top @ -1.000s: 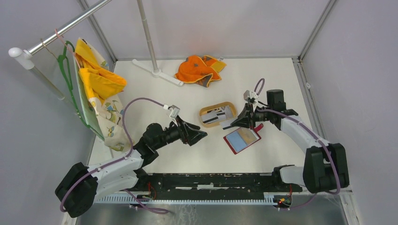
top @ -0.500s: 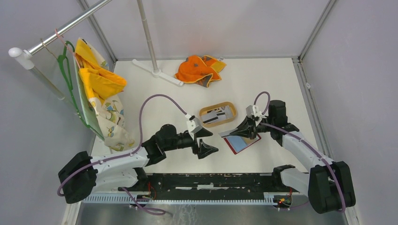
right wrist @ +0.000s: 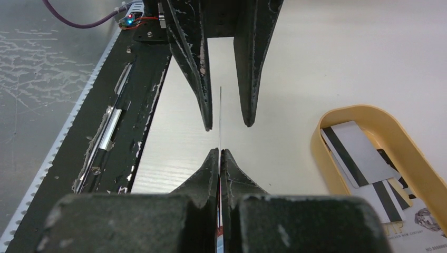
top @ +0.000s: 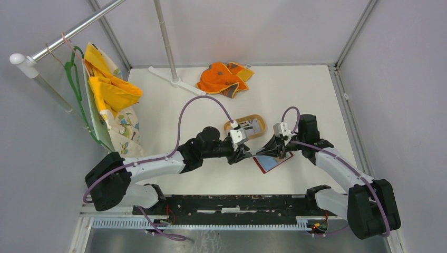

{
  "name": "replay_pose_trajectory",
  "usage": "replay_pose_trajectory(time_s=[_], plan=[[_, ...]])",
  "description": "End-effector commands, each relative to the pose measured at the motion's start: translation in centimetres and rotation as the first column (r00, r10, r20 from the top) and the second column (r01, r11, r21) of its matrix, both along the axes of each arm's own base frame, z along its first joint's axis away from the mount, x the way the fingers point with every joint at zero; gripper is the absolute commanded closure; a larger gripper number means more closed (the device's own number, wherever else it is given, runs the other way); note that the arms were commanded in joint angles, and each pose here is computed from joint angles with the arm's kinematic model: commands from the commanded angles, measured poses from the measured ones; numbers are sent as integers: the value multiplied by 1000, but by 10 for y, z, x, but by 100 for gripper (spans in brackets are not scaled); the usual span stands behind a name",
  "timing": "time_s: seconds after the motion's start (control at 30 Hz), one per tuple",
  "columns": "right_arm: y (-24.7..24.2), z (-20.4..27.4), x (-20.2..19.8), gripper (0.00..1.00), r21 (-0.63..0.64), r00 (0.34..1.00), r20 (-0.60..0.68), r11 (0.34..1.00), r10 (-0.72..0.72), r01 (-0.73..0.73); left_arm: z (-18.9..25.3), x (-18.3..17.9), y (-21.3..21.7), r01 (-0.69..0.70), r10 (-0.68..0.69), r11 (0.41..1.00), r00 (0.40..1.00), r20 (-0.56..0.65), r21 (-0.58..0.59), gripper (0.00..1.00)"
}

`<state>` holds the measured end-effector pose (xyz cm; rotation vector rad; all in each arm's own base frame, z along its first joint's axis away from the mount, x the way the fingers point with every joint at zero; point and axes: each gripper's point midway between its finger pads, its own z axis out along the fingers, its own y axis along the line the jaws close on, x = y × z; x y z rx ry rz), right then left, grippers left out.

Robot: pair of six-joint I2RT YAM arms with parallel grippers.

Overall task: Put the credit cards into the card holder
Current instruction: Pick up the credit card from the storage box.

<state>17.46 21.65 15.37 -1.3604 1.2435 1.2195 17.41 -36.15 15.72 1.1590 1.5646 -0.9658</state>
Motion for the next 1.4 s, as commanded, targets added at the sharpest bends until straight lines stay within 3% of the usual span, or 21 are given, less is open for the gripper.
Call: replay_pose_trajectory(time_s=[0.0, 0.07, 0.13, 0.17, 0.33, 0.47, 0.6, 0.7, 0.97, 1.23, 1.37], plan=[[2, 0, 4, 100, -20, 999, 33, 1000, 9, -9, 10, -2, -15, 79, -79, 997, 996, 28, 12, 77], [2, 0, 4, 100, -24, 999, 31, 1000, 9, -9, 6, -1, -16, 81, -81, 996, 997, 9, 32, 93], [2, 0, 5, 97, -27, 999, 33, 1000, 6, -5, 3, -2, -14, 73, -73, 996, 997, -5, 41, 98], [2, 0, 5, 90, -31, 999, 34, 1000, 3, -2, 2, -1, -13, 64, -63, 997, 998, -10, 39, 98], [0, 3, 9, 24, -48, 999, 46, 999, -24, 26, 20, -2, -2, -23, 21, 997, 999, -34, -70, 98], [2, 5, 10, 3, -37, 999, 29, 999, -30, 31, 49, -1, 14, -163, 131, 946, 983, -128, -280, 98], [6, 7, 8, 2, 1, 999, -44, 1000, -31, 31, 63, 9, 33, -347, 233, 841, 925, -300, -416, 98], [10, 6, 7, 2, 2, 995, -92, 1000, -28, 28, 78, 7, 34, -375, 209, 780, 910, -357, -501, 98], [19, 22, 11, 2, 5, 973, -224, 999, -48, 50, 96, 10, 22, -404, 189, 708, 899, -396, -579, 98], [28, 41, 8, 2, 18, 914, -398, 996, -76, 91, 98, 13, 13, -396, 166, 691, 901, -401, -604, 98], [29, 43, 9, 12, 22, 886, -454, 993, -95, 117, 99, 12, 10, -387, 158, 693, 905, -396, -608, 98]])
